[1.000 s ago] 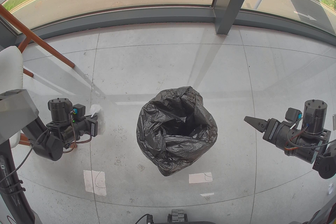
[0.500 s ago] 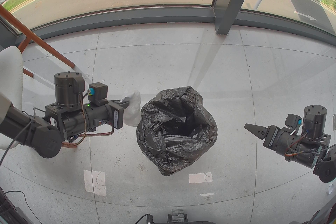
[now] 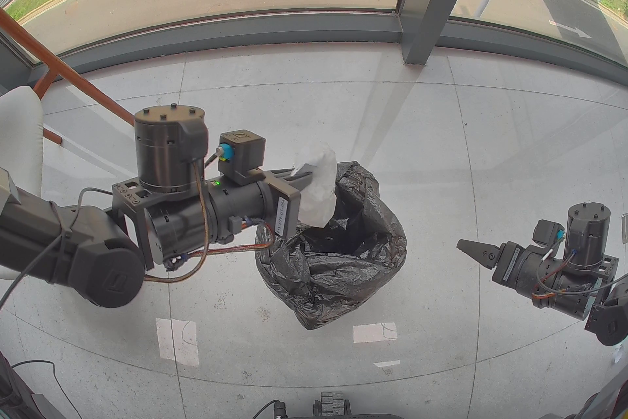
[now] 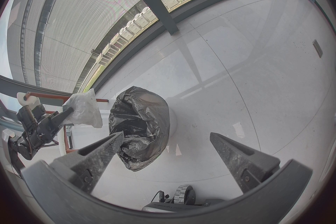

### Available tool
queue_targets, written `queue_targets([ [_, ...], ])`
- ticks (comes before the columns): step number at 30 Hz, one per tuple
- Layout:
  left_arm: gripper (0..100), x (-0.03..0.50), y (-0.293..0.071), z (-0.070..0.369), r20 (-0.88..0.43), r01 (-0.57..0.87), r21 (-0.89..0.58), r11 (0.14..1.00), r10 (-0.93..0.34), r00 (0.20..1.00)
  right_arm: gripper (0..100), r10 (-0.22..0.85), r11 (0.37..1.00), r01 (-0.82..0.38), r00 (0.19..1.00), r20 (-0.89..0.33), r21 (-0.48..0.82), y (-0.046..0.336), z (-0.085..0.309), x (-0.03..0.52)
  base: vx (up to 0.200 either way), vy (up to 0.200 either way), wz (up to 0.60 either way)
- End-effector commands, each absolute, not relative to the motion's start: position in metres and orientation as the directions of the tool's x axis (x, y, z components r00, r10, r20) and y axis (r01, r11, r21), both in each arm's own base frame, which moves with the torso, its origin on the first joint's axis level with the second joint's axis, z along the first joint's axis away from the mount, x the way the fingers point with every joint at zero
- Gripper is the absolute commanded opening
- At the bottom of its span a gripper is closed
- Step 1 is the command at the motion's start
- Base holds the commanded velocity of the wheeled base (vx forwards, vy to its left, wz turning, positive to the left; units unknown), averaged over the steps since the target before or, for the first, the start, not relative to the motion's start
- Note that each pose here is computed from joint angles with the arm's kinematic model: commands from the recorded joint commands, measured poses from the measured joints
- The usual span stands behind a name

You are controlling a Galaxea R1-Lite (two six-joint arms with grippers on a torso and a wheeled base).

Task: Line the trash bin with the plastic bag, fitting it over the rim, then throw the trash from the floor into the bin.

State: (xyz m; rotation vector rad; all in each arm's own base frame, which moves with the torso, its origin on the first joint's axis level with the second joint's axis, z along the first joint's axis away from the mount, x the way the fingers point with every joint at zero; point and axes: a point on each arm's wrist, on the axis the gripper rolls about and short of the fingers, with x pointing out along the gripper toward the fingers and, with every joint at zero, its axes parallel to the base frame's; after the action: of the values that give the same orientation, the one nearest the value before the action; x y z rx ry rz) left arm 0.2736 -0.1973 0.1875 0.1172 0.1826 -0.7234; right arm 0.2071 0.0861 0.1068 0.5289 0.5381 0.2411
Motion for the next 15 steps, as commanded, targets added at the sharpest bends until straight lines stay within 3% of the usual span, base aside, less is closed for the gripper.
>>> queue_targets([
  [1,0,0.268,-0.205,0.177,-0.24,0.688,0.04,0.724,-0.662,0.71,100,0.353,0.838,-0.085,0.837,-0.418,0.539,0.085,0.108,0.205,0.0,0.0,0.0],
  [8,0,0.258,-0.209,0.164,-0.283,0.711,0.034,0.702,-0.676,0.68,100,0.355,0.839,-0.083,0.832,-0.426,0.537,0.085,0.106,0.203,0.0,0.0,0.0],
  [9,100,0.258,-0.209,0.164,-0.283,0.711,0.034,0.702,-0.676,0.68,100,0.353,0.84,-0.081,0.833,-0.426,0.537,0.084,0.106,0.203,0.0,0.0,0.0],
  [15,100,0.253,-0.207,0.165,-0.281,0.718,0.032,0.696,-0.683,0.674,100,0.343,0.844,-0.069,0.831,-0.437,0.531,0.08,0.104,0.194,0.0,0.0,0.0],
])
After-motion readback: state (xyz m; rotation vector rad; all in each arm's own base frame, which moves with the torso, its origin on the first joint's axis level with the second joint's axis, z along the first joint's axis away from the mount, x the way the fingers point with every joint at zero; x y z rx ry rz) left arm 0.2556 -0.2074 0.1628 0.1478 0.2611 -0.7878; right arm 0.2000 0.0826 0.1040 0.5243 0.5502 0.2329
